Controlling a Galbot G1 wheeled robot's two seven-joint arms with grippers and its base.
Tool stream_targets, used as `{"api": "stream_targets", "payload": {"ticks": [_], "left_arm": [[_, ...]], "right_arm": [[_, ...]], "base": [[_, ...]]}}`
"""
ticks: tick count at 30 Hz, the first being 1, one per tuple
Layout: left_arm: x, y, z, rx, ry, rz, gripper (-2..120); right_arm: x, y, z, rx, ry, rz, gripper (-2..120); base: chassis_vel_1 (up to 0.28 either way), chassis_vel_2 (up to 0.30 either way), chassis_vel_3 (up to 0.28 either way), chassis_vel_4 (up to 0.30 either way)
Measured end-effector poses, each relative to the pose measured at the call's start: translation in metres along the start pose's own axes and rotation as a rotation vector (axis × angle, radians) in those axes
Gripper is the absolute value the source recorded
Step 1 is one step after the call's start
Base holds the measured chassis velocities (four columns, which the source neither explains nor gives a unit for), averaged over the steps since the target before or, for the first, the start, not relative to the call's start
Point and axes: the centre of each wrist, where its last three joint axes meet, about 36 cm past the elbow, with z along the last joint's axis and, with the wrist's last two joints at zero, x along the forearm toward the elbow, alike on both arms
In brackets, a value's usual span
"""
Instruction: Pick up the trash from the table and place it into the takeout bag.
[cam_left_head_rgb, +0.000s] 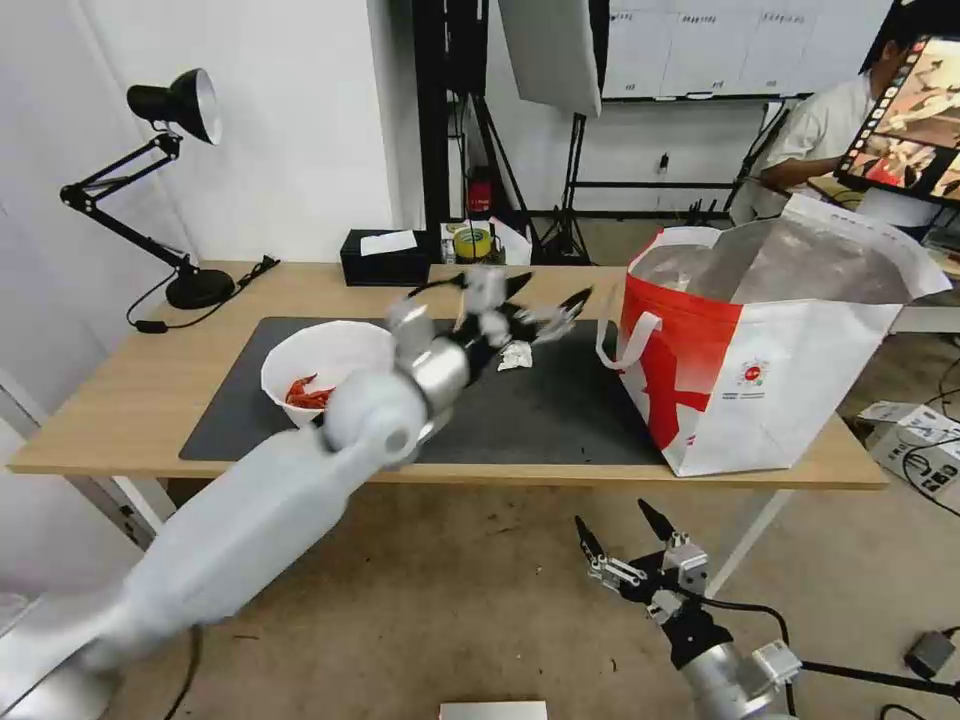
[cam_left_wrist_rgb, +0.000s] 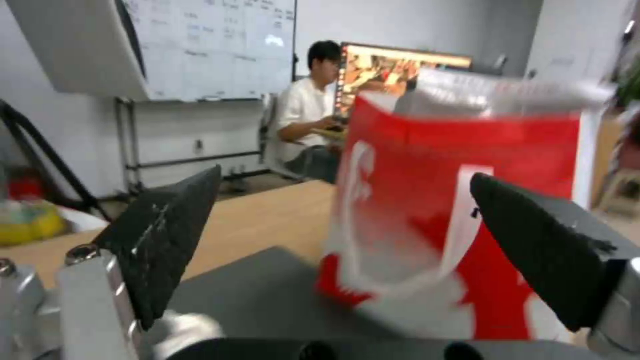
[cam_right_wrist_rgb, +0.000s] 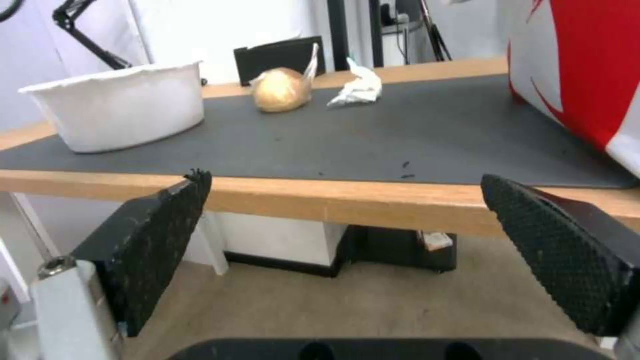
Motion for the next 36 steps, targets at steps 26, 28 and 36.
{"api": "stream_targets", "payload": {"ticks": [26,28,36], "left_arm": [[0.188,0.010,0.078,-0.224,0.073,-0.391,100],[0.200,0.005,0.084,-0.212,0.079,-0.439,100],[0.227,-0.019,0.101,-0.143,0.112,-0.613,100]], "right_arm": [[0.009,0.010,0.007,0.016,-0.018,0.060,100],[0.009,0.012,0.009,0.014,-0.017,0.061,100],[0.009,0.019,0.012,0.009,-0.020,0.084,100]], "base": [[0.000,0.000,0.000,0.000],[0.000,0.000,0.000,0.000],[0.000,0.000,0.000,0.000]]}}
